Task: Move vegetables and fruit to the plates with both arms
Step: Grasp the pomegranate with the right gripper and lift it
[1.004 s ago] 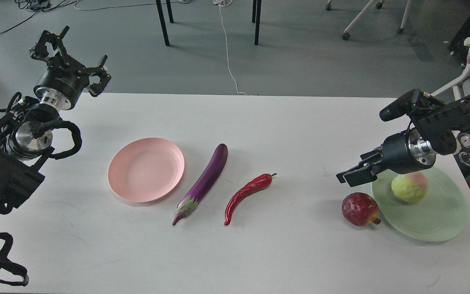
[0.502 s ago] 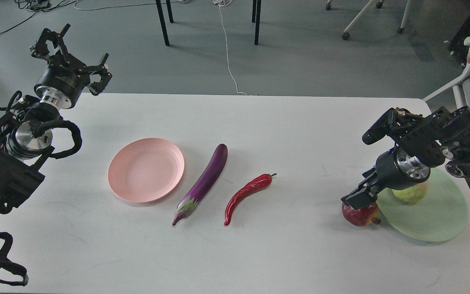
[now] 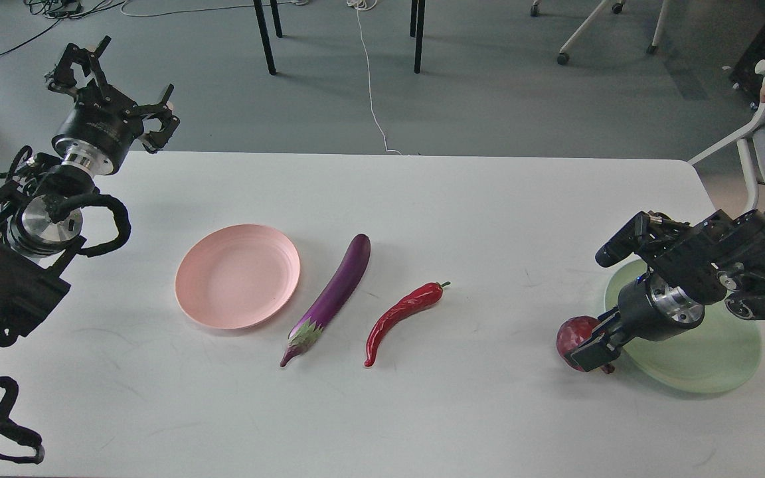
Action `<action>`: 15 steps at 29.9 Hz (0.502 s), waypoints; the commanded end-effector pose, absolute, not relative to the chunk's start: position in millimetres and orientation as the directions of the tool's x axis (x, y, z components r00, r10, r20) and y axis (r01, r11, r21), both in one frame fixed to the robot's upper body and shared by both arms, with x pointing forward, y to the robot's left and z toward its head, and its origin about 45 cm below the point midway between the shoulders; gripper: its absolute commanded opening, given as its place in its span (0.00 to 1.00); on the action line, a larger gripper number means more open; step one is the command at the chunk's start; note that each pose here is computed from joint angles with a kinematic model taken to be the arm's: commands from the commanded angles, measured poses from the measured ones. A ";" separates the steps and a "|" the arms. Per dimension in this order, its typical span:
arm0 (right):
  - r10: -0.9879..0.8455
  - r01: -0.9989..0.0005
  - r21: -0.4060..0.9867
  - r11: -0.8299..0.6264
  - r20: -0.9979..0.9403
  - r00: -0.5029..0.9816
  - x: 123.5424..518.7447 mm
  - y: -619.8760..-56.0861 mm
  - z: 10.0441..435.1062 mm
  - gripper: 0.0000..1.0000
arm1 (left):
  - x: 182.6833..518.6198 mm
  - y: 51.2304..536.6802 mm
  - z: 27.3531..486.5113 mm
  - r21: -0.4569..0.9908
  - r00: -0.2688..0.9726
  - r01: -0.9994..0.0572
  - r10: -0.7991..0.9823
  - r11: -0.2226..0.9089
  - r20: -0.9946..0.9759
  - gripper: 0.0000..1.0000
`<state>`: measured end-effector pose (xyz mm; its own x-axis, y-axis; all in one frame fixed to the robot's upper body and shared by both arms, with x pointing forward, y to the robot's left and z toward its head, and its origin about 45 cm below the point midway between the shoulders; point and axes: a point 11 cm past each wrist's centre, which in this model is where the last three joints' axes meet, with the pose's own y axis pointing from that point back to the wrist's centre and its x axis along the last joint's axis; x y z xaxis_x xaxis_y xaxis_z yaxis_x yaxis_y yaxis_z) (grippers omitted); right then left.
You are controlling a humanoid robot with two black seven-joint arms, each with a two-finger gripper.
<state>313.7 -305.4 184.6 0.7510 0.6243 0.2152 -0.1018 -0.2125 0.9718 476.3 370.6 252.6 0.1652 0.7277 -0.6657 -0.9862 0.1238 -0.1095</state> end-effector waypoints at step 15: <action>0.612 -0.159 0.948 -0.275 0.301 0.731 324.7 -297.1 199.9 0.69 | 474.8 375.0 252.0 -0.107 0.158 -0.987 0.732 0.117 -0.662 0.98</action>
<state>318.7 -297.1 185.8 0.7315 0.6251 0.2721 -0.1317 -0.2621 0.9560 475.0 374.1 251.8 0.1594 0.7312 -0.6632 -0.9872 0.1188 -0.1062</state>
